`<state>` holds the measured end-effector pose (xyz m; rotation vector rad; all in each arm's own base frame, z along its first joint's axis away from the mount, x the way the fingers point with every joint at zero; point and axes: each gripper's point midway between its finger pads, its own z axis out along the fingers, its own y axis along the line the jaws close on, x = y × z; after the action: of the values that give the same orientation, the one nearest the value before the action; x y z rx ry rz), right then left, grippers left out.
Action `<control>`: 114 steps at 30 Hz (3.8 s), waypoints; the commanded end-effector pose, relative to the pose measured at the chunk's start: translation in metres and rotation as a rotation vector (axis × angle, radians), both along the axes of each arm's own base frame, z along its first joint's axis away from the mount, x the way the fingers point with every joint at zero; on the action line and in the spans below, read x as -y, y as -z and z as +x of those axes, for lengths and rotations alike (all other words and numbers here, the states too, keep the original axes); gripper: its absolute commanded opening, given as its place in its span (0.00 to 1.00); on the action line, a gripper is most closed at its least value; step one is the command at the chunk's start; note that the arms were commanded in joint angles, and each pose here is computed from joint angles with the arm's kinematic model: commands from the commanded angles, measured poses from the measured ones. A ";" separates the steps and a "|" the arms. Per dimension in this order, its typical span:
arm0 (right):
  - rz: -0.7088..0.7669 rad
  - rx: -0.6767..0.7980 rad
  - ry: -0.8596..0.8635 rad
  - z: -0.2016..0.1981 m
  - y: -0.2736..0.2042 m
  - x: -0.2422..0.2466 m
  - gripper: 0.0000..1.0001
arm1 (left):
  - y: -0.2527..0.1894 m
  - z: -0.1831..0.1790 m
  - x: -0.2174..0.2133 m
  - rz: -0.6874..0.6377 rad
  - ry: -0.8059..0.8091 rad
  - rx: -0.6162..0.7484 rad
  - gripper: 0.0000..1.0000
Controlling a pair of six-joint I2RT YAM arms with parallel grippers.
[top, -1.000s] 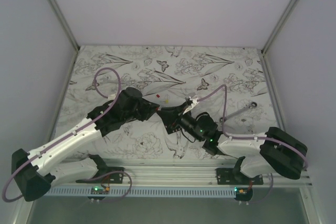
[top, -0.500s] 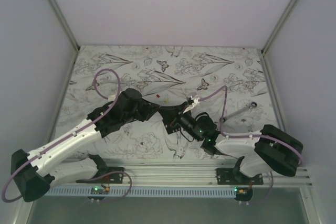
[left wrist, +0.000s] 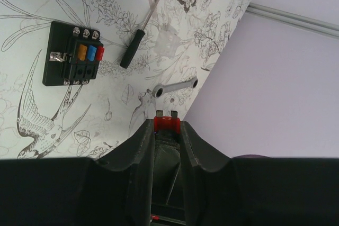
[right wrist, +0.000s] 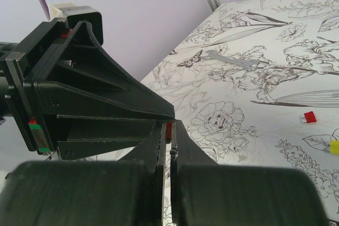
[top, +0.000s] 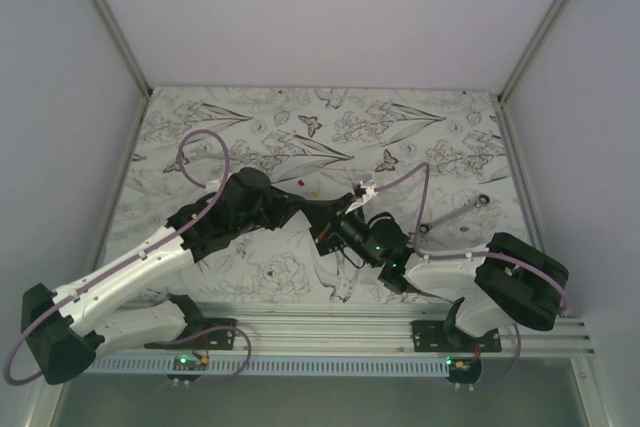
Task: Snap on the fuse box
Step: Pick up the fuse from the center of the board, then install the fuse at the fuse box base.
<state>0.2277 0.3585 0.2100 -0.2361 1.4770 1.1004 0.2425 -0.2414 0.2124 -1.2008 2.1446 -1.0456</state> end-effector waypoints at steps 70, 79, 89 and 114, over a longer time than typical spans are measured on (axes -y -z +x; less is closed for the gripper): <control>-1.190 -0.748 -0.070 0.025 0.162 0.082 0.00 | 0.121 -0.021 -0.162 1.001 0.407 -0.066 1.00; -1.171 -0.752 -0.104 0.021 0.168 0.077 0.00 | 0.124 -0.021 -0.161 1.002 0.418 -0.082 1.00; -1.175 -0.745 -0.121 0.019 0.164 0.077 0.00 | 0.124 -0.021 -0.161 1.000 0.417 -0.089 1.00; -1.236 -0.787 -0.107 0.014 0.188 0.089 0.00 | 0.124 -0.022 -0.162 1.000 0.415 -0.094 1.00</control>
<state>0.2418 0.2789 0.0379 -0.8001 2.7177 0.2227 0.2262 -0.0880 0.0917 -0.3407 2.4895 -0.0045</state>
